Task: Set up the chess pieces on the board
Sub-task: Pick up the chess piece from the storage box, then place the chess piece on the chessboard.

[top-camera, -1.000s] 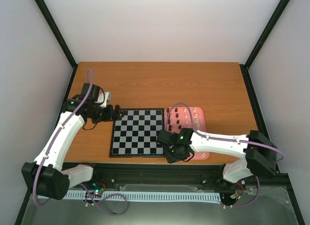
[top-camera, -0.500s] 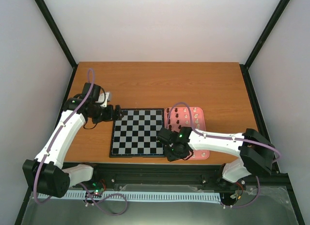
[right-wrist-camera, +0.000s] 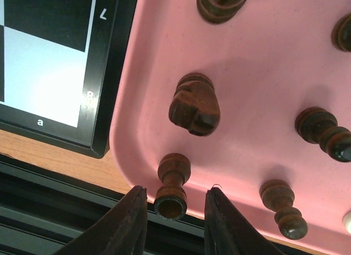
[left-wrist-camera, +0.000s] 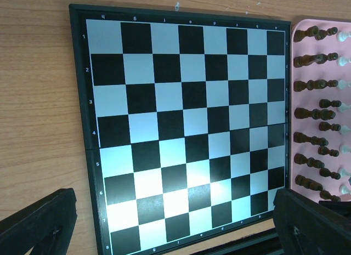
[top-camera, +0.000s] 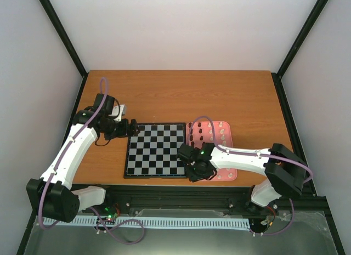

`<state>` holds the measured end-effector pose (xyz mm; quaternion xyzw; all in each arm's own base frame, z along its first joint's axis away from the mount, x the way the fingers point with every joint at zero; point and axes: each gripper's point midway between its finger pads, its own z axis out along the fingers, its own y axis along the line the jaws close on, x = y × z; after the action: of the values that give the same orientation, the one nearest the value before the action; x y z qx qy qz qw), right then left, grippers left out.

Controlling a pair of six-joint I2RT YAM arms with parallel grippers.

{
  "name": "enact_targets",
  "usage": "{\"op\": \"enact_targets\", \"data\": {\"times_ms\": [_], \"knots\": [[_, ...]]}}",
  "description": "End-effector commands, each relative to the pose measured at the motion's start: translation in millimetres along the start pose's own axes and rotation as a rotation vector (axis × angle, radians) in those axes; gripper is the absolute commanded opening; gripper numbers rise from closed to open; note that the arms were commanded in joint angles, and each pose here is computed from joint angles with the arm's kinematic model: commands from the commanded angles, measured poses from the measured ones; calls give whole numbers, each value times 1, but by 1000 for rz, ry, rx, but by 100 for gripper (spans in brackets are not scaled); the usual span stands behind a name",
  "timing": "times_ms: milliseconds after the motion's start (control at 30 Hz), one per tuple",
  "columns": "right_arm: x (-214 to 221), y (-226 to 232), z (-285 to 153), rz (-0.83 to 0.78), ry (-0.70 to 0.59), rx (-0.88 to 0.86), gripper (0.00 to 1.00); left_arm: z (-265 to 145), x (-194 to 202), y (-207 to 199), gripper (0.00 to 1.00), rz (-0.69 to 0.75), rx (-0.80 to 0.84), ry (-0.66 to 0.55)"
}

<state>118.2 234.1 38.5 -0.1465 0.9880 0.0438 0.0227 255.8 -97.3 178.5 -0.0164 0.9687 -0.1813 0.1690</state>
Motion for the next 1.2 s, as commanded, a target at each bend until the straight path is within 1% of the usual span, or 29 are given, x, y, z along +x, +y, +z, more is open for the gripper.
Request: {"op": "enact_targets", "data": {"times_ms": [0,133,267,567,733,967,1167], "knots": [[-4,2,4,-5,-2,-3,30,-1,-7,-4,100,32,9,-21],[-5,2,5,-6,-3,-1,27,-1,-6,-4,100,32,9,-19],[-5,2,6,-8,-1,4,22,-1,-6,-3,100,30,6,-18],[-4,0,0,2,-4,8,3,-1,-4,-3,100,30,4,-17],[-7,4,-17,-2,-8,5,3,-2,-4,-3,100,29,5,-17],[-20,31,-53,-55,-49,-38,3,-3,-3,-3,100,29,4,-17],[-28,48,-44,-99,-38,-59,3,-3,-3,-2,100,29,2,-17]]}}
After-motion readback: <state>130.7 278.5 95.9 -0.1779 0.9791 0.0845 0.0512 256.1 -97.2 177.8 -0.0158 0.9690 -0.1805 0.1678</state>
